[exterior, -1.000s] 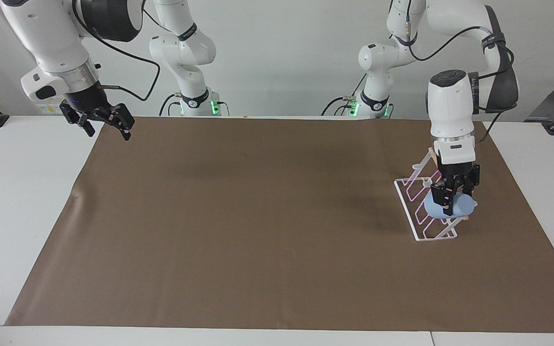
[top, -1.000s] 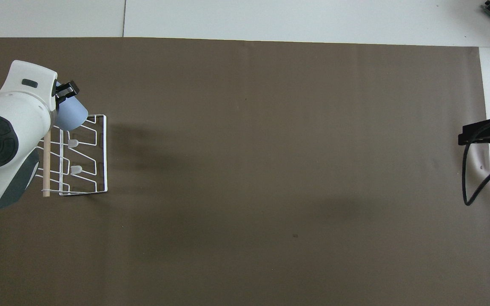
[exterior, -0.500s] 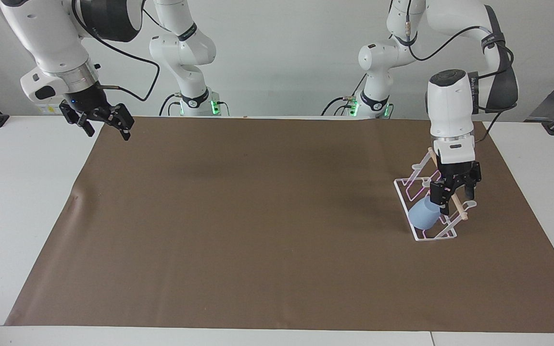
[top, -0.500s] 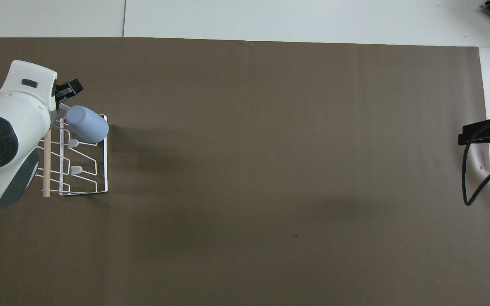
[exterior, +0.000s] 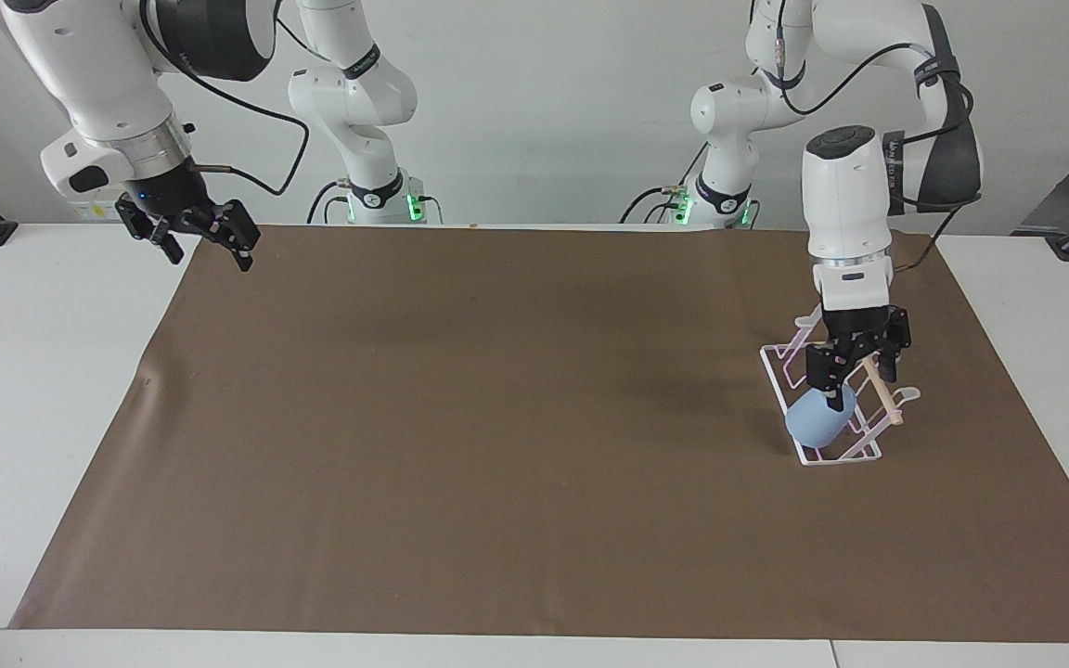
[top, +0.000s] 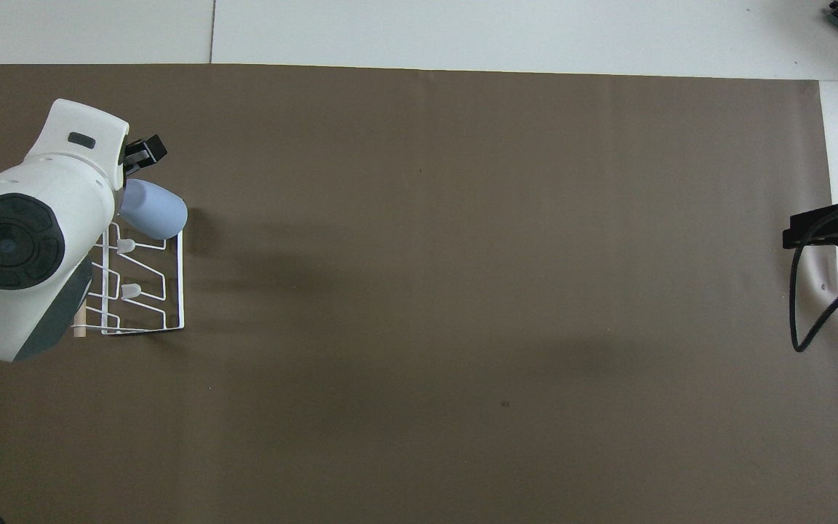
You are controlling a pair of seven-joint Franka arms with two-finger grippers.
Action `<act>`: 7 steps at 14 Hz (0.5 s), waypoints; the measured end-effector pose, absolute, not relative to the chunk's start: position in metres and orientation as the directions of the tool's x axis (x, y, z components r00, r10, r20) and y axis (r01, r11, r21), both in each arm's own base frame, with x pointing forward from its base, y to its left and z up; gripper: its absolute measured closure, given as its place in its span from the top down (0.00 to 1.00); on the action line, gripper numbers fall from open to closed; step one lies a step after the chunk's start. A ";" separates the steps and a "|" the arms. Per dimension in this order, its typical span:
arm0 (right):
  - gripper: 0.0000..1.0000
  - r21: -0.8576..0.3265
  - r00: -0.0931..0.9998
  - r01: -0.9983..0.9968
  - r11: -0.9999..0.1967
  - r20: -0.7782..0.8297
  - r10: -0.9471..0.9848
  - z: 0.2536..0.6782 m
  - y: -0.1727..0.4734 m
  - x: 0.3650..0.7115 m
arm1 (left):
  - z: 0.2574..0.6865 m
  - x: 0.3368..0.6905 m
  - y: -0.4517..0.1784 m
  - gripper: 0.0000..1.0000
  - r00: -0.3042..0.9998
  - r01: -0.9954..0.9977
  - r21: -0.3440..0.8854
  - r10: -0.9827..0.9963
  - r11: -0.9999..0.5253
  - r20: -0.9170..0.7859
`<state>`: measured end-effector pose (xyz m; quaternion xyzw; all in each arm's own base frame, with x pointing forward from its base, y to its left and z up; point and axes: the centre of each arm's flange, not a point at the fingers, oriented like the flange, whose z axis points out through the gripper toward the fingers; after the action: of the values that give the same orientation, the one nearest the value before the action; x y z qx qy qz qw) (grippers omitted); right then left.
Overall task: Hang cup on cup holder
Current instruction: 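Open the left gripper and pull it back from the cup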
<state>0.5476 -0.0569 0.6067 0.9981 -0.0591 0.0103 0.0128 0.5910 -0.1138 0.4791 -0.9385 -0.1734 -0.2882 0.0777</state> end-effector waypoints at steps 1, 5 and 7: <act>1.00 0.024 0.993 -0.118 -0.993 0.022 -0.118 0.607 -0.057 0.548 | 0.480 0.590 -0.119 1.00 0.778 0.367 -0.040 0.283 -0.929 0.561; 1.00 0.024 0.993 -0.118 -0.993 0.022 -0.118 0.607 -0.057 0.548 | 0.515 0.599 -0.119 1.00 0.780 0.408 0.007 0.353 -0.913 0.516; 1.00 0.024 0.993 -0.118 -0.993 0.022 -0.117 0.607 -0.057 0.548 | 0.545 0.602 -0.118 1.00 0.809 0.391 0.014 0.351 -0.920 0.471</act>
<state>0.5476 -0.0568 0.6067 0.9981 -0.0590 0.0103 0.0128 0.6016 -0.1180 0.5450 -0.9502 -0.1952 -0.2395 0.0418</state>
